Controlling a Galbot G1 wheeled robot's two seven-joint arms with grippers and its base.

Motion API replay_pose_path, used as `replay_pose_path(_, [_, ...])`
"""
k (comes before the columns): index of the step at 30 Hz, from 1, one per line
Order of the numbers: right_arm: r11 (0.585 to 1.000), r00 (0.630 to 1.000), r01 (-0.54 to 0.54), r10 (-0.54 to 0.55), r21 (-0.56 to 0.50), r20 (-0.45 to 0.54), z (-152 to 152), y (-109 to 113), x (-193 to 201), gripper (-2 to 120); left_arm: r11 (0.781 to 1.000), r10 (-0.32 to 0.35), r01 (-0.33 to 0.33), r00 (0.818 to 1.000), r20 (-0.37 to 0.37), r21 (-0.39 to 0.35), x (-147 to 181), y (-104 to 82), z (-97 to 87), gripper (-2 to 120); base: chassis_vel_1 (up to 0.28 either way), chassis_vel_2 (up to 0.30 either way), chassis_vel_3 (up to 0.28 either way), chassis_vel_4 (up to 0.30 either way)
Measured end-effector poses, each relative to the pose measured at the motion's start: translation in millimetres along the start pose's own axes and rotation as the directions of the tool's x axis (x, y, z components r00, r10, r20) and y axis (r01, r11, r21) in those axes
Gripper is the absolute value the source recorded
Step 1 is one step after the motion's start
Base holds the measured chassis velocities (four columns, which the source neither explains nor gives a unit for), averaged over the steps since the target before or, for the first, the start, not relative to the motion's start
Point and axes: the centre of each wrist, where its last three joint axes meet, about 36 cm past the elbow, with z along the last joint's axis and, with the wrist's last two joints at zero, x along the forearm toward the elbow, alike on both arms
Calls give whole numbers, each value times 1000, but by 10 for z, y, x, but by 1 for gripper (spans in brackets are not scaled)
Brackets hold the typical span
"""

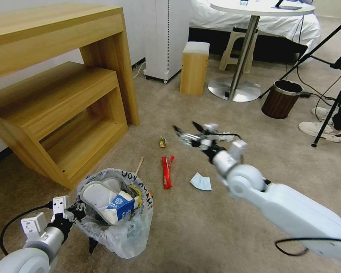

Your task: Pick up the trash bin and place the garbage on the floor into it.

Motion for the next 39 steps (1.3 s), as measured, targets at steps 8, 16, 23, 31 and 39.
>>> replay_pose_path(8, [998, 999, -46, 46, 45, -4, 175, -185, 267, 100, 999, -34, 34, 999, 4, -1, -85, 108, -29, 0, 0, 0, 0, 0])
replay_pose_path(16, [997, 998, -68, 67, 49, 9, 218, -207, 332, 100, 998, -65, 65, 998, -16, 3, -169, 243, 2, 0, 0, 0, 0, 0])
replay_pose_path(23, [994, 995, -94, 92, 55, 33, 233, -247, 383, 100, 993, -115, 115, 993, -36, 3, -171, 312, -11, 0, 0, 0, 0, 0])
replay_pose_path(31, [989, 989, -140, 137, 56, 59, 267, -311, 457, 100, 984, -179, 179, 982, -68, -4, -163, 372, -2, 0, 0, 0, 0, 0])
replay_pose_path(39, [981, 980, -184, 179, 57, 85, 280, -373, 517, 100, 974, -223, 224, 971, -85, 9, -124, 432, 30, 0, 0, 0, 0, 0])
